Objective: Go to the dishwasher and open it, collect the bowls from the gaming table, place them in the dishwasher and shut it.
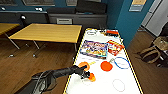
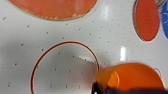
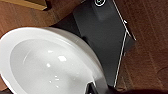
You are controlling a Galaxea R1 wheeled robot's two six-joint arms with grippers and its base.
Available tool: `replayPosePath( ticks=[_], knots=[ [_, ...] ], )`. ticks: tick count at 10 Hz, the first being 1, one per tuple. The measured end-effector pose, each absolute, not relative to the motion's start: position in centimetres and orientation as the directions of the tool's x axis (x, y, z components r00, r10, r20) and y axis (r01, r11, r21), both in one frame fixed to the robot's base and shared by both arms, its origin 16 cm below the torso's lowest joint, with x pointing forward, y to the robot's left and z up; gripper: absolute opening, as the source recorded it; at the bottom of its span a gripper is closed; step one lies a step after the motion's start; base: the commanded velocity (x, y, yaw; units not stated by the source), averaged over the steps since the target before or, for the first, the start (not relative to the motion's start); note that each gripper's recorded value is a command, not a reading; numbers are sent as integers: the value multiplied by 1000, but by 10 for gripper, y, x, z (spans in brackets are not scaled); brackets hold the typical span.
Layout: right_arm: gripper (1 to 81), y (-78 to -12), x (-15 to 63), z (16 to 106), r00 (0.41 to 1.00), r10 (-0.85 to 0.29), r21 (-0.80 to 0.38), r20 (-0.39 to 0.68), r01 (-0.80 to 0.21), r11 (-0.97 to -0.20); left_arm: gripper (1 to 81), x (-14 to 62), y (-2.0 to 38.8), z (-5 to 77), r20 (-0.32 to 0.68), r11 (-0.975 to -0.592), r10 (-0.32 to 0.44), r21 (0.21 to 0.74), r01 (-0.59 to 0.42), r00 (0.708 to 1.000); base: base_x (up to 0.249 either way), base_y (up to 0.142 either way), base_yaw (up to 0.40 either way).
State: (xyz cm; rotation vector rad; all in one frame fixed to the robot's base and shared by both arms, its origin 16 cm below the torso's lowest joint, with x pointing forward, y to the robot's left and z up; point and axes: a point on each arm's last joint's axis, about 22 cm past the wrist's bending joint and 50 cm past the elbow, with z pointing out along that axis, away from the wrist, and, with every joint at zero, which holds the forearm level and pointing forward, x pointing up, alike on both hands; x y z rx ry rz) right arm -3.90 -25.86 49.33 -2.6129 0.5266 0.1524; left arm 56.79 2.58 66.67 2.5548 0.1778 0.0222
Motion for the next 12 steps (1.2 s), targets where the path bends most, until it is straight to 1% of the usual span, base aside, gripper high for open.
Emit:
replayPosePath(
  ticks=[2,3,4,5,7,9,12],
  knots=[
    [10,-259,-27,491,922,-340,-427,-184,-387,-817,10,570,23,663,-16,-815,145,565,128,989,-50,0,0],
    [10,-258,-30,491,922,-341,-428,-184,-387,-817,10,556,23,655,-30,-818,137,560,131,990,0,0,0],
    [10,-257,-49,495,919,-334,-420,-211,-394,-818,10,547,18,657,-35,-813,122,570,120,992,0,0,0],
    [10,-256,-53,495,918,-329,-418,-222,-395,-818,10,547,19,660,-28,-817,103,568,101,994,0,0,0],
    [10,-256,-28,490,923,-340,-431,-181,-385,-816,10,538,24,665,-26,-819,70,569,72,997,0,0,0],
    [10,-256,-35,492,922,-337,-427,-192,-388,-817,10,540,36,675,-13,-820,55,570,52,998,0,0,0],
    [10,-256,-36,492,921,-337,-426,-194,-388,-817,10,538,37,717,31,-788,-8,615,-26,999,0,0,0]
  ],
)
